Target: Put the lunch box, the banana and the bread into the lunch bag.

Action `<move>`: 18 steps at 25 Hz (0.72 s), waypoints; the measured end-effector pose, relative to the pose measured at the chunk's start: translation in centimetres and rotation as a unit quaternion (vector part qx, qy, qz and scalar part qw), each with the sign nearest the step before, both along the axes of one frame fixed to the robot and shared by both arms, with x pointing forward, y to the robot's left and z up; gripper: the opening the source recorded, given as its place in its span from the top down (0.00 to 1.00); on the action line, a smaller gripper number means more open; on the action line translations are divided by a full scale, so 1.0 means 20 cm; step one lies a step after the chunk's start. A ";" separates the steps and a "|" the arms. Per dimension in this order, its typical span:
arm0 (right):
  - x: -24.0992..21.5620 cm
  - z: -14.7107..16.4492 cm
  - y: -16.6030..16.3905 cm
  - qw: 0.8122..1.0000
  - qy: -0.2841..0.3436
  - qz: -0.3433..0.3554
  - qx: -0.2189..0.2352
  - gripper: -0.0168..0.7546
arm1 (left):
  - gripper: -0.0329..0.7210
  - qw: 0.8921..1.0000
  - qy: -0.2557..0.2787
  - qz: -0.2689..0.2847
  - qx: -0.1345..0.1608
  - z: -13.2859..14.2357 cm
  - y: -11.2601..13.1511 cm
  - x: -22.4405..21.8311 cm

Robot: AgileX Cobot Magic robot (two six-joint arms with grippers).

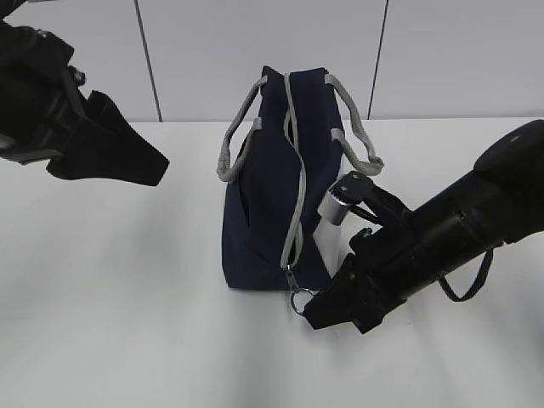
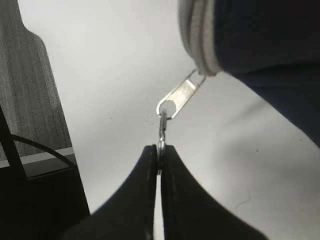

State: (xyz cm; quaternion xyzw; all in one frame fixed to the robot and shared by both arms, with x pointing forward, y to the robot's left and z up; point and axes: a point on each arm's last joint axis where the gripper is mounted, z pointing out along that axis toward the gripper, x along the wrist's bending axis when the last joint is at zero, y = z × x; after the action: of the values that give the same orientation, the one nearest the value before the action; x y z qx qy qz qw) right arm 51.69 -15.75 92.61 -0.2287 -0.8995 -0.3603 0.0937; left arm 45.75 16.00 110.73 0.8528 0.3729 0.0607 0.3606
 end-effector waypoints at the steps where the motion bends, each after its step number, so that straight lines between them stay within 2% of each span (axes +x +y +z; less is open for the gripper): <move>1: 0.00 0.02 0.00 1.000 -0.004 0.000 0.002 1.00 | 0.54 1.000 0.000 0.000 0.000 0.00 0.00 0.00; 9: 0.02 0.25 0.00 0.997 -0.070 -0.008 0.022 1.00 | 0.54 1.000 0.001 0.000 0.000 0.00 0.00 0.00; 18: 0.06 0.43 0.01 0.992 -0.120 -0.017 0.034 1.00 | 0.54 1.000 0.000 0.000 0.000 0.00 0.00 0.00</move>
State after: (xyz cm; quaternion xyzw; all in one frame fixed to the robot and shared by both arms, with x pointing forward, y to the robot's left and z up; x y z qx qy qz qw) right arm 52.95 -15.47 101.25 -0.1953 -0.8873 -0.4175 -0.0135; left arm 45.75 16.00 110.72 0.8530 0.3728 0.0603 0.3603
